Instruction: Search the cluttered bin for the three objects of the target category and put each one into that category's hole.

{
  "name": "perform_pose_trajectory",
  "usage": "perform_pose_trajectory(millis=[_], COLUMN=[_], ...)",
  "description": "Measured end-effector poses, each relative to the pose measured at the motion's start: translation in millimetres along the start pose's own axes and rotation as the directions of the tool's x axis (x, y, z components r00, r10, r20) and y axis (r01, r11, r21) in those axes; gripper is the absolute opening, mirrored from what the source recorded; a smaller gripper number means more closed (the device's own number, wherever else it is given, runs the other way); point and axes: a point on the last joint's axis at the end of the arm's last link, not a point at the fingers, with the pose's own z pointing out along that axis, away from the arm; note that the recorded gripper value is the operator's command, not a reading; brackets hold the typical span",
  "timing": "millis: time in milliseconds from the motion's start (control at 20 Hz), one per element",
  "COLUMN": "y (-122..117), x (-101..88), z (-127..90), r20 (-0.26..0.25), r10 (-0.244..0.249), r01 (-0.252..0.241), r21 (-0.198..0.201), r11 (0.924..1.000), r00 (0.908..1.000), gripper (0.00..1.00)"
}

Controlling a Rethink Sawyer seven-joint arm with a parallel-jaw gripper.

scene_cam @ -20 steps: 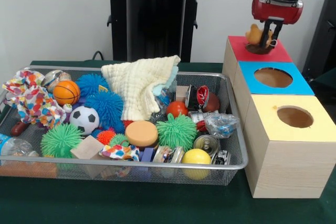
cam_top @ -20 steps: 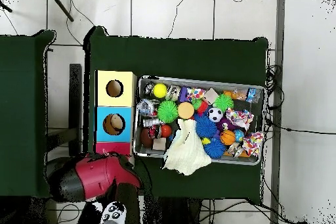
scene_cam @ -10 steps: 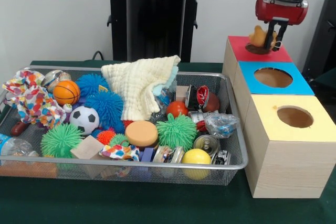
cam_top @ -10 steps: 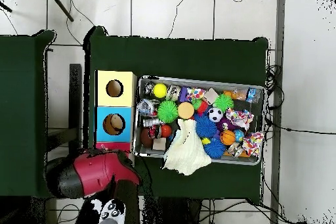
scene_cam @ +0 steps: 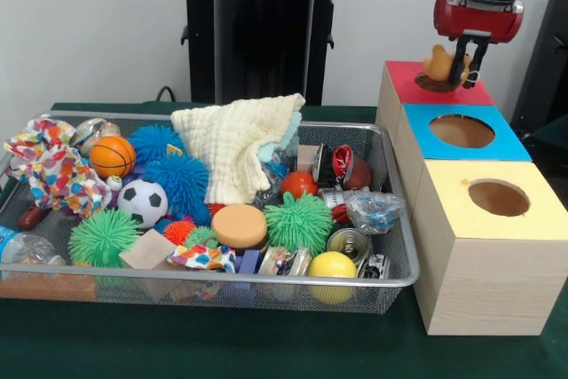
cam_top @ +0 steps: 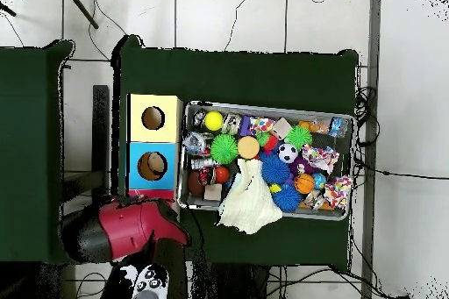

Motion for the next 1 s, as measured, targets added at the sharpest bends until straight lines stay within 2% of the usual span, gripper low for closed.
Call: perform_pose_trajectory(millis=[150, 200, 1000], y=[-0.8, -1.1, -1.2], x=[-0.5, -0.7, -0.9], z=[0.1, 0.2, 0.2], r20=[0.0, 0.0, 0.0], r10=[0.002, 0.002, 0.003], r01=[-0.002, -0.002, -0.003], r21=[0.0, 0.0, 0.0], r11=[1.0, 1.0, 1.0], r00=[1.0, 1.0, 1.0], gripper=[0.0, 1.0, 1.0])
